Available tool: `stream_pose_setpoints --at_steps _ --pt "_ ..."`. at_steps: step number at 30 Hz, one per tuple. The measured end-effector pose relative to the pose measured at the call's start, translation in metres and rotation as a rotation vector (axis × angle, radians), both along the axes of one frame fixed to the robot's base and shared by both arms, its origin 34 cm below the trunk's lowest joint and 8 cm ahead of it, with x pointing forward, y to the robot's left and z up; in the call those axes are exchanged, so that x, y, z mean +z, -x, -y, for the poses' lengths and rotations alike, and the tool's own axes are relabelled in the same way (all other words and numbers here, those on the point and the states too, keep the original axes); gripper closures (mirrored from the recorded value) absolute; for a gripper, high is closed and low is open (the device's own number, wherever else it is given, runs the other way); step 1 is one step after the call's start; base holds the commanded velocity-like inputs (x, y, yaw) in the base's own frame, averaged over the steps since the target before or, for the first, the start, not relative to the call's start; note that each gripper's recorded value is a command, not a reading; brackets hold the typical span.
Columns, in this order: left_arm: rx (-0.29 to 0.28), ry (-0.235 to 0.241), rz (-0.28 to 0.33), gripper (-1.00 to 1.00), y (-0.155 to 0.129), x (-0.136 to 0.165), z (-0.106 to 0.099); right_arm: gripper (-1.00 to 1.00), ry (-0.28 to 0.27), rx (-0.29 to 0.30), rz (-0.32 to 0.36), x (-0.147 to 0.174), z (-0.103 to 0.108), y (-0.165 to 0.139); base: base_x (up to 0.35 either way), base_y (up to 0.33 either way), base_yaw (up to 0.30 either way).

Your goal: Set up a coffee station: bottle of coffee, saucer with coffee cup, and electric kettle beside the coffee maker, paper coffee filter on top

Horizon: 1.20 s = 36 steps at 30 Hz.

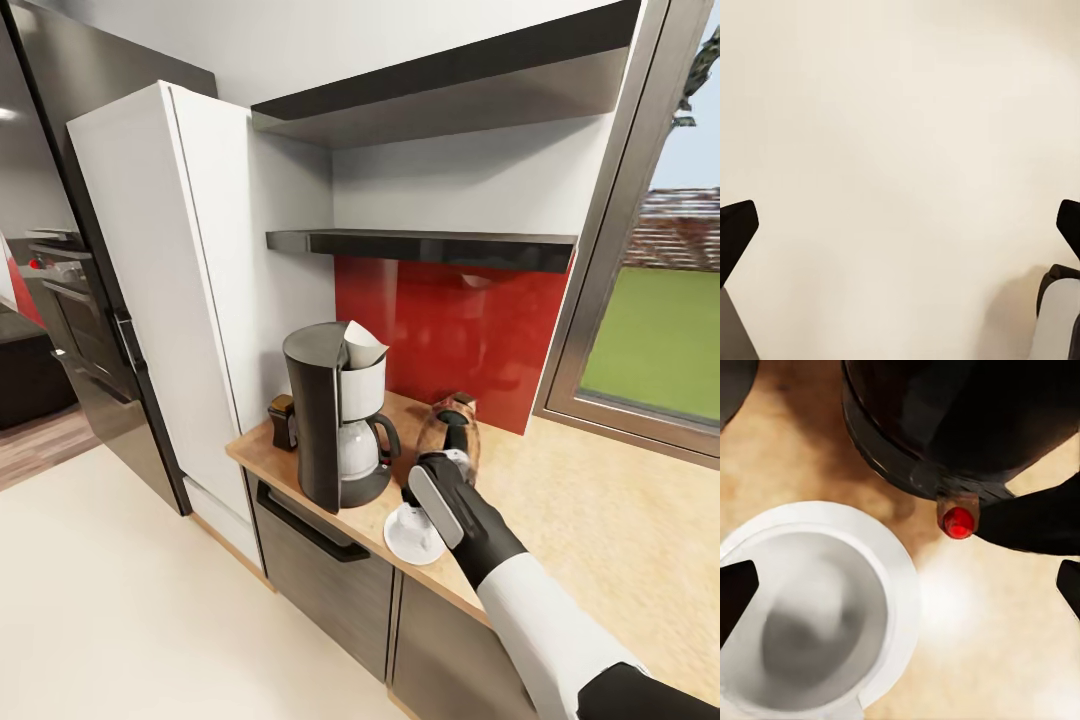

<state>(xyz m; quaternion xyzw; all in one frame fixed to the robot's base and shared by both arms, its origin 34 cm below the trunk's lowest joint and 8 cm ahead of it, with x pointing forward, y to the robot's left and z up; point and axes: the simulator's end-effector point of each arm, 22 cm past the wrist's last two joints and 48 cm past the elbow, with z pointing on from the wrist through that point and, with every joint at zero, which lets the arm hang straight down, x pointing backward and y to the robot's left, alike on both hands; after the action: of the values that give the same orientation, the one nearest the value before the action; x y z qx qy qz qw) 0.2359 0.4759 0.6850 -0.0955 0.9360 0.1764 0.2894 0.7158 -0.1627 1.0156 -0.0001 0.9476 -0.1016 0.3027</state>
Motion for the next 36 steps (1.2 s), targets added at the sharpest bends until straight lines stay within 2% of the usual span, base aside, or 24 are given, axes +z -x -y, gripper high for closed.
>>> stream_pose_setpoints --at_steps 10,15,18,21,30,36 --pt "-0.001 0.001 0.001 -1.00 0.000 0.000 0.001 -1.00 -0.012 0.005 0.025 0.010 -0.004 -0.003 0.000 0.000 0.000" --pt "-0.001 0.001 0.002 -1.00 0.000 0.000 0.001 -1.00 -0.034 0.016 0.088 0.035 -0.011 -0.011 0.000 0.000 0.000" --pt "-0.001 0.001 0.006 -1.00 -0.002 0.000 0.001 -1.00 -0.054 0.026 0.153 0.062 -0.017 -0.017 0.000 0.000 0.000" --pt "-0.001 0.001 0.010 -1.00 -0.003 0.001 0.001 -1.00 -0.063 0.031 0.181 0.074 -0.020 -0.019 0.000 0.000 0.000" --pt "-0.001 0.001 0.024 -1.00 -0.007 0.003 0.001 -1.00 -0.066 0.034 0.203 0.086 -0.021 -0.018 -0.009 0.000 0.000" --pt "-0.001 0.001 0.031 -1.00 -0.010 0.004 0.001 -1.00 -0.065 0.035 0.209 0.090 -0.021 -0.017 -0.239 0.006 0.000"
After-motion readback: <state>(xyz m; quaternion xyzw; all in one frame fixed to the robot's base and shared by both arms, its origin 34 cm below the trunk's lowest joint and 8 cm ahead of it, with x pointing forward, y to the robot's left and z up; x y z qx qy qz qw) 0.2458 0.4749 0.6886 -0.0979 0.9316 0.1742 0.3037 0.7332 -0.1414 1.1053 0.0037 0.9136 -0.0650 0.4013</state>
